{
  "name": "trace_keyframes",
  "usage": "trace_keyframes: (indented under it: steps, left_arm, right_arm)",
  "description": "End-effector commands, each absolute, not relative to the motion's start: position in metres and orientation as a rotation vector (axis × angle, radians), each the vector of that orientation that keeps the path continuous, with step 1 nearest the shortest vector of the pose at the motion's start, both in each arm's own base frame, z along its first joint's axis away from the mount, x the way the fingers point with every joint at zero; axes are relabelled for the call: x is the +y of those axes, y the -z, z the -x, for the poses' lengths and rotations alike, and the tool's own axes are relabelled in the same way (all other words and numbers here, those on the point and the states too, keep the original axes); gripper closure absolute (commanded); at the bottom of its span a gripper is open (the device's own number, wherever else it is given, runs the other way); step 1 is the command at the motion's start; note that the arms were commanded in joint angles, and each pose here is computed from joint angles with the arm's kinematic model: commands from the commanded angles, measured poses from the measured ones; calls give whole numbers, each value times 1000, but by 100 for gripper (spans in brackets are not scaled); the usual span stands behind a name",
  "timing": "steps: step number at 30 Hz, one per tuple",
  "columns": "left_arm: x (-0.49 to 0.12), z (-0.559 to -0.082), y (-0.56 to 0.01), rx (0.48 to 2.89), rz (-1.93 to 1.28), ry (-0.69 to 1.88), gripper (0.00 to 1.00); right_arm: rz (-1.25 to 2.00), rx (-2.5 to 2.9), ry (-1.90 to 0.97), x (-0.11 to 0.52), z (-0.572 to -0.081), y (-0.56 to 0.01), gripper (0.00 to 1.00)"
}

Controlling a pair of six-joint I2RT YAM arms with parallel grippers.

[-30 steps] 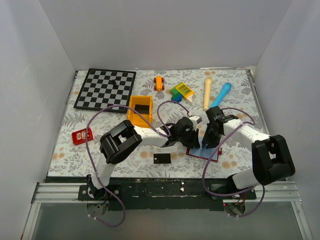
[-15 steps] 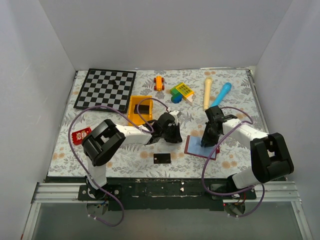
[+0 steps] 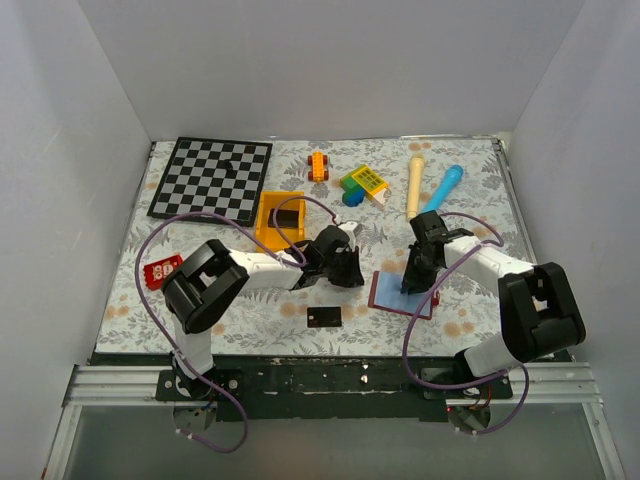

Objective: Put the credit cards into the card holder
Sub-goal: Open the card holder at the center of the board.

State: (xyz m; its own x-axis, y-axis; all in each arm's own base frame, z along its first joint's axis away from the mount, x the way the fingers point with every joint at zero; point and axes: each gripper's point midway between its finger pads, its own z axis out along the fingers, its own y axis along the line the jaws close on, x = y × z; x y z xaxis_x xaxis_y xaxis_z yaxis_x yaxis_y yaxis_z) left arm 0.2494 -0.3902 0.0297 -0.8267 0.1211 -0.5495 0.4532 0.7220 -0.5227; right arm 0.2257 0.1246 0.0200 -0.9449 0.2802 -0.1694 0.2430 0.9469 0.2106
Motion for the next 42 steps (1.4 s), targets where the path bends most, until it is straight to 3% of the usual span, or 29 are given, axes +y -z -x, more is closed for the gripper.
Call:
trace_keyframes:
  steps: [1, 9, 25, 42]
  left_arm:
    - [-414, -253, -76, 2313, -499, 1026, 100]
    - [-439, -235, -64, 2336, -578, 1051, 100]
    - [-416, -244, -44, 2402, -485, 871, 100]
    - [-431, -237, -27, 2436, -563, 897, 100]
  right_arm:
    - [-369, 2904, -226, 121, -232, -20, 74]
    - [-369, 2916, -171, 114, -231, -18, 75]
    - [-371, 2913, -175, 115, -231, -18, 75]
    - [-371, 2914, -179, 116, -232, -18, 75]
